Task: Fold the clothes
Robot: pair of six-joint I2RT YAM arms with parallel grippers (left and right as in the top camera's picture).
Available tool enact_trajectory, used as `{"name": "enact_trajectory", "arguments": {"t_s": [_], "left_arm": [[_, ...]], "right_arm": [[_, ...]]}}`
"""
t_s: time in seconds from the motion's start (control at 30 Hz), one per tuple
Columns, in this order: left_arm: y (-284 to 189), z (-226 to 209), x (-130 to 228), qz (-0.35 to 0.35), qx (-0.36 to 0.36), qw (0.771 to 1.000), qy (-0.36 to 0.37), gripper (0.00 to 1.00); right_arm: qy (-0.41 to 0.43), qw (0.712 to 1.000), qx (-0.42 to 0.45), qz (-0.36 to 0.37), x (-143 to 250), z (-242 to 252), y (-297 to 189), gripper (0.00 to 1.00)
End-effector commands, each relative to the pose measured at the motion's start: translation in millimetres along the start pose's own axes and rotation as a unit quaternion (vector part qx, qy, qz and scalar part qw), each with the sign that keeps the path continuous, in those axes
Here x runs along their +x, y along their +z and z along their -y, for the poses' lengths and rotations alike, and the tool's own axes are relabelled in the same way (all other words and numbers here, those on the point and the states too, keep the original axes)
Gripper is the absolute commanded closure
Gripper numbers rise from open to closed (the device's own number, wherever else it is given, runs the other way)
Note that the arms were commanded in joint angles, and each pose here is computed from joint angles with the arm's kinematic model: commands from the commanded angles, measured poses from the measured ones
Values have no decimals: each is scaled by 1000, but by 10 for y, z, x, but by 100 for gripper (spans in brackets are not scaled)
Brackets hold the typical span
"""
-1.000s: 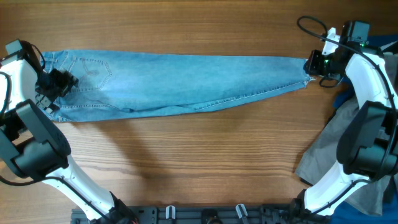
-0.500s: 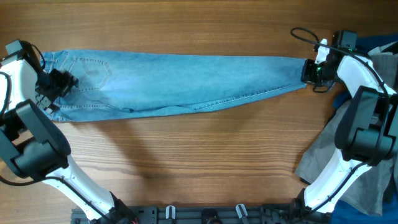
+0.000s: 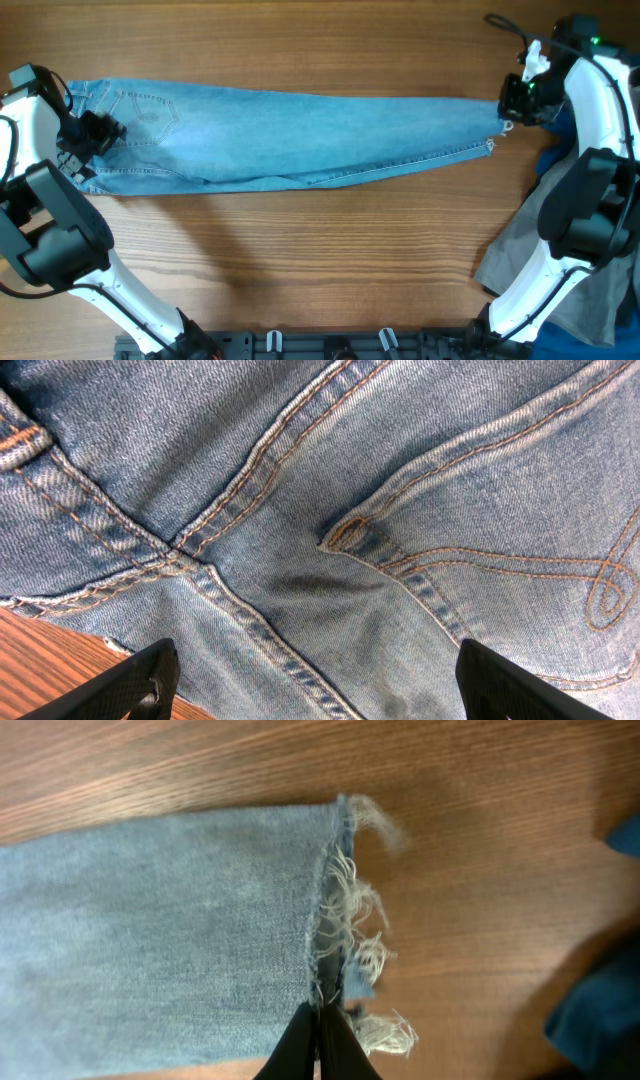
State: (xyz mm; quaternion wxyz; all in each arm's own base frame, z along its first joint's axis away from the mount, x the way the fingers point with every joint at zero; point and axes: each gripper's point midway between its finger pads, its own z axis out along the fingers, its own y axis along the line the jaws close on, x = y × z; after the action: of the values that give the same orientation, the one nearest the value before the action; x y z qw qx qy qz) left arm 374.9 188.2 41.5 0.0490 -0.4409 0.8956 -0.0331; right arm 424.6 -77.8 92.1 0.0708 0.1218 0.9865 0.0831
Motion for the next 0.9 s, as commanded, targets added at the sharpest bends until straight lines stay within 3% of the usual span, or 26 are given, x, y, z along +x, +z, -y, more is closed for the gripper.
{"name": "enact_trajectory", "arguments": {"t_s": [0.0,0.1,0.2,0.23,0.3,0.33,0.4,0.6,0.87], "left_arm": [[-52,-18,10,1,5,1000,1,11],[-52,-14,1,3,6,1000,2,11],[-52,-14,1,3,6,1000,2,11],[-52,-16,5,2,5,1000,1,11],[-52,-19,13,1,5,1000,1,11],[-52,-19,13,1,5,1000,1,11],[-52,-19,12,1,5,1000,1,11],[-52,-19,12,1,5,1000,1,11],[-52,-25,25,-2,3,1000,1,11]], "right_arm": [[6,1000,1,-28,160,-8,-128,96],[11,998,4,-58,316,18,-31,96],[7,999,6,-37,234,52,117,96],[8,999,6,-34,229,59,158,88],[12,999,6,-34,249,73,228,47],[12,999,6,-36,267,78,253,35],[13,999,6,-39,288,80,270,29],[26,998,-34,-50,338,-63,262,31],[23,997,-47,-65,420,-161,306,41]]}}
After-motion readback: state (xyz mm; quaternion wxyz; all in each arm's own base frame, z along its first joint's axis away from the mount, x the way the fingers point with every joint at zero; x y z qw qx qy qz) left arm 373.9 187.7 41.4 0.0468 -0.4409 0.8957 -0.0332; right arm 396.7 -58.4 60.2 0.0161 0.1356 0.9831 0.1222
